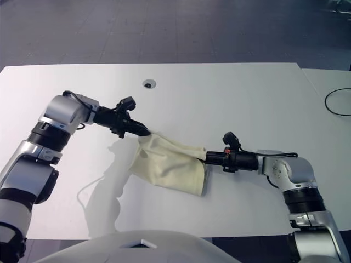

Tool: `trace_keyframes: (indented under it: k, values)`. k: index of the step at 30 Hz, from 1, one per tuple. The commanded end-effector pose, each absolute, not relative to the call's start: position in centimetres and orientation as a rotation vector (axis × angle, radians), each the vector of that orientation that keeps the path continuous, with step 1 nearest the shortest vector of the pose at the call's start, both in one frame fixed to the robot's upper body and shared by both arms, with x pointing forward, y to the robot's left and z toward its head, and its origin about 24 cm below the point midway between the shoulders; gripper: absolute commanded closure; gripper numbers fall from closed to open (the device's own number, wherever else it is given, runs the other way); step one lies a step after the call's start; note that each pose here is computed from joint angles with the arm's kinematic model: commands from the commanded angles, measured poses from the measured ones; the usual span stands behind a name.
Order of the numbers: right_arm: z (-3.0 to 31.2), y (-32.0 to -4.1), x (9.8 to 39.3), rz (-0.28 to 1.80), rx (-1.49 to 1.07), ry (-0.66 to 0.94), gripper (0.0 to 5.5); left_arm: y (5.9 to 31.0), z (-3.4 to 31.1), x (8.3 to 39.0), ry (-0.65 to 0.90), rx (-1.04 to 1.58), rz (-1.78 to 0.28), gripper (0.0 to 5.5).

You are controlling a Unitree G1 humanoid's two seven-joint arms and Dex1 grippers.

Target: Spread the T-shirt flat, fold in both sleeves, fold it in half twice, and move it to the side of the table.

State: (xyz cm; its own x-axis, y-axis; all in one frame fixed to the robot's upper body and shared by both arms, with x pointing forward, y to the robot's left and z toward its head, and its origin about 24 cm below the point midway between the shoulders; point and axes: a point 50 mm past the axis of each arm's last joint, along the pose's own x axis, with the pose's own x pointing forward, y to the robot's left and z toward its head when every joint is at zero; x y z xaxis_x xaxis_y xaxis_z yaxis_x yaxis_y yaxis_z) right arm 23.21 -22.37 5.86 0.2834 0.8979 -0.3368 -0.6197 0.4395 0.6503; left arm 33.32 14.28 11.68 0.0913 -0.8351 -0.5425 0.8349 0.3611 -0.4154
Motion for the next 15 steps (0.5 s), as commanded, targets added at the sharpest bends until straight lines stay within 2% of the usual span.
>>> trace_keyframes:
  k: [1, 4, 7, 12, 15]
  values:
    - [5.8, -22.5, 23.8, 0.958, 0.479, 0.686, 3.55, 14.3, 13.4, 34.7, 0.685, -0.013, -1.167, 3.50]
    - [5.8, -22.8, 24.2, 0.885, 0.511, 0.648, 3.08, 15.1, 14.2, 35.5, 0.597, -0.022, -1.068, 3.02]
    - [5.5, -23.4, 24.9, 0.762, 0.518, 0.606, 2.57, 15.7, 14.7, 34.7, 0.510, -0.002, -1.015, 2.49]
    - [5.7, -24.4, 25.3, 0.606, 0.456, 0.540, 1.83, 15.7, 14.0, 31.5, 0.445, 0.085, -0.944, 1.71]
    - [8.4, -22.7, 25.0, 0.727, 0.347, 0.444, 1.36, 15.0, 12.8, 28.2, 0.437, 0.162, -0.947, 1.22]
